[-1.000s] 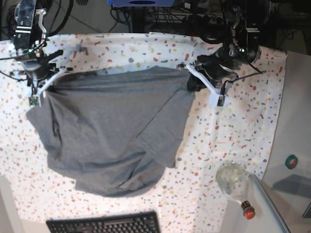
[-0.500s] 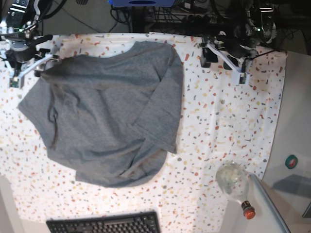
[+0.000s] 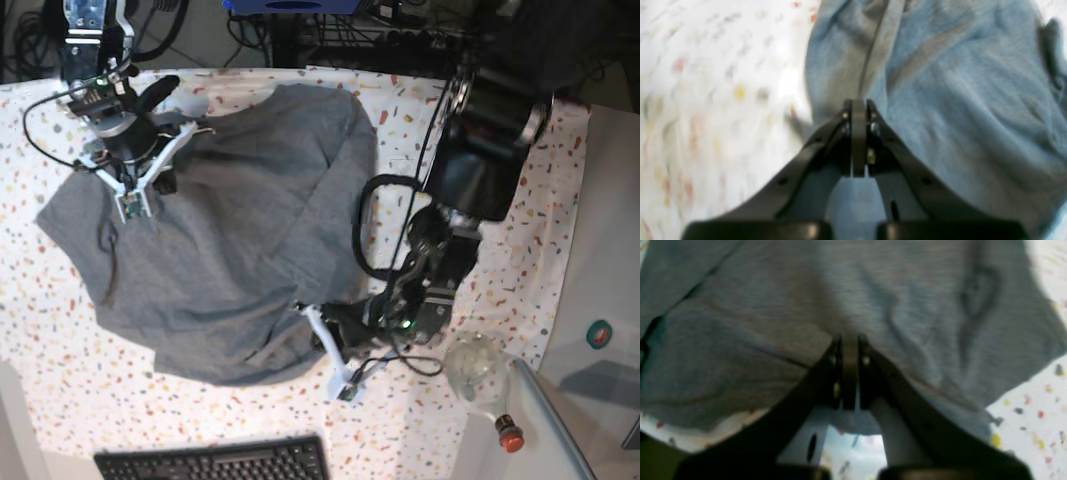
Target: Layout the t-shirt on the table in an organized manner, then fold the t-shirt properly
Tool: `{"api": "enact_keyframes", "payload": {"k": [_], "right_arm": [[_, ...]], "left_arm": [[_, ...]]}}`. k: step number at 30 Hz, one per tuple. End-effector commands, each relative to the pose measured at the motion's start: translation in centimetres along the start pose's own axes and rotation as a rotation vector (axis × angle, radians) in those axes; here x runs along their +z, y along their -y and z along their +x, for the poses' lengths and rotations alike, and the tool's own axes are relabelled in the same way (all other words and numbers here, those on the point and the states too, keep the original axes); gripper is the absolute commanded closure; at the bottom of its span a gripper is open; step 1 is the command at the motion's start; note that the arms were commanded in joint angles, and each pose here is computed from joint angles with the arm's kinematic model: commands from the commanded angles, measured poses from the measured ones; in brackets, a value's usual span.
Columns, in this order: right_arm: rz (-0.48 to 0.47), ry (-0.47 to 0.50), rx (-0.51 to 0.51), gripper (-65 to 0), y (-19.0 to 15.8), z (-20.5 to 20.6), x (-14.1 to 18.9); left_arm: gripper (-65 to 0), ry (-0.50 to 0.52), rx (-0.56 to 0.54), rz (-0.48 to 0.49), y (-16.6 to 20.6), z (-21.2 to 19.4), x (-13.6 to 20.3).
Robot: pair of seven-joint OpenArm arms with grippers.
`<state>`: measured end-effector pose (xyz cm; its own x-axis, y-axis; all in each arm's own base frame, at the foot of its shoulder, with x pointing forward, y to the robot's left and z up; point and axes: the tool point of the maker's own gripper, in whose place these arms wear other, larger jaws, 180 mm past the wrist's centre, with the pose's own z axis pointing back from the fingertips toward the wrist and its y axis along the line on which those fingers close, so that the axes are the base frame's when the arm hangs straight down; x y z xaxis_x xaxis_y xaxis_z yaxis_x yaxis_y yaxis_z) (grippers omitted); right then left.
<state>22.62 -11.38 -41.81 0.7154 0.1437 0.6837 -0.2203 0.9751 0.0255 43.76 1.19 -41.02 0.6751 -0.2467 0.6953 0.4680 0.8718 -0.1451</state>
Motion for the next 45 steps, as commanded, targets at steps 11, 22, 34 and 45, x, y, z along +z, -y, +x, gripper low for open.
{"api": "enact_keyframes", "payload": {"k": [11,22,34,45], "right_arm": [[0.025,-0.207,-0.104,0.0,-1.3,-6.0,-5.2],[-0.195,-0.294,-0.195,0.0,12.2,-7.7,-6.2],[-0.181,-0.090,-0.179,0.0,17.9,7.9,-13.1],[-0.312,0.091,-0.047,0.0,17.5,10.1,-3.6]], "left_arm": [[0.0,0.054,-0.286,0.031,4.6,-0.6,-6.1],[0.0,-0.224,-0.383,0.150,0.5,-13.9,-4.6],[0.0,-0.126,-0.215,-0.063,14.4,-14.9,0.9],[0.0,0.116,0.073,0.337,-3.5,-6.7,11.1]]}}
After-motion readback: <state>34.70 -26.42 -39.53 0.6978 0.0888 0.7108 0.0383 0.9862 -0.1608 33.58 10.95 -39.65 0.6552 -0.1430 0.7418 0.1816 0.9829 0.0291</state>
